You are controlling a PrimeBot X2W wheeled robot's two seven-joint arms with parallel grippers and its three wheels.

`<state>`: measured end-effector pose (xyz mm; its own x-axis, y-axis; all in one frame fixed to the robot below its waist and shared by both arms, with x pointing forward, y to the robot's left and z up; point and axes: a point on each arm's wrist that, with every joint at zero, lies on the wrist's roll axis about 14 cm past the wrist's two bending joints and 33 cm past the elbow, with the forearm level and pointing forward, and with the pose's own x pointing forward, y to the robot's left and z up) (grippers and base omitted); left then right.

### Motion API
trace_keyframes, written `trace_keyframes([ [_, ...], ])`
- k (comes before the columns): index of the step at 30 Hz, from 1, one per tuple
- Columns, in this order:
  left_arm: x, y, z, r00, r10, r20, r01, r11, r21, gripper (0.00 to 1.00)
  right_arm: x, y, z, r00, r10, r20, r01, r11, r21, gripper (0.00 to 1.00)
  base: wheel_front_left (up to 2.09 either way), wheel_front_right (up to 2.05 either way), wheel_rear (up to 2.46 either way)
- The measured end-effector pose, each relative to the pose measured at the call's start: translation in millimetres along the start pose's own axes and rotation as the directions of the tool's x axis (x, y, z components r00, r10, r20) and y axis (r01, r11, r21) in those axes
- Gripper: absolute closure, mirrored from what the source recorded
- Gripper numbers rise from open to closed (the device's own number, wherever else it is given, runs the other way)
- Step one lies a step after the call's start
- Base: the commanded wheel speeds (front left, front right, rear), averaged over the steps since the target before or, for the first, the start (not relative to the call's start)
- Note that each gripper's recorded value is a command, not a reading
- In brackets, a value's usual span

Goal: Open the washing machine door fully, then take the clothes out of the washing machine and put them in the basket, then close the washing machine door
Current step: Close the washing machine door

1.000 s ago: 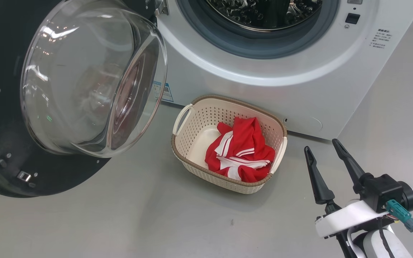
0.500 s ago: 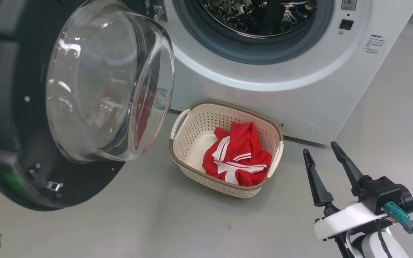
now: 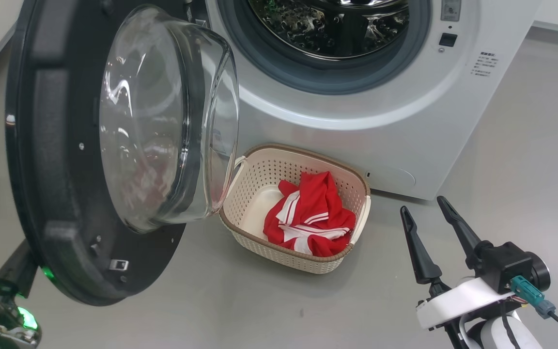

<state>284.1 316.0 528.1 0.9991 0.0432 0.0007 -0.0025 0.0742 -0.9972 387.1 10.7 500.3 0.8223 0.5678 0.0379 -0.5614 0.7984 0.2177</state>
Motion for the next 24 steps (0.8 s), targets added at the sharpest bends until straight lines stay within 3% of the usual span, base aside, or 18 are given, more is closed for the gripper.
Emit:
trace_keyframes([
  [11,15,-26,-44,0.985,-0.102,-0.142,0.099,0.995,-0.027,1.00,-10,-8,3,0.999,-0.045,0.010,0.044,0.999,0.008,0.00,0.00,0.00,0.00],
  [24,38,-35,-86,0.950,-0.145,-0.278,0.133,0.989,-0.060,1.00,-30,-34,6,0.989,-0.148,0.024,0.148,0.989,0.018,0.00,0.00,0.00,0.00],
])
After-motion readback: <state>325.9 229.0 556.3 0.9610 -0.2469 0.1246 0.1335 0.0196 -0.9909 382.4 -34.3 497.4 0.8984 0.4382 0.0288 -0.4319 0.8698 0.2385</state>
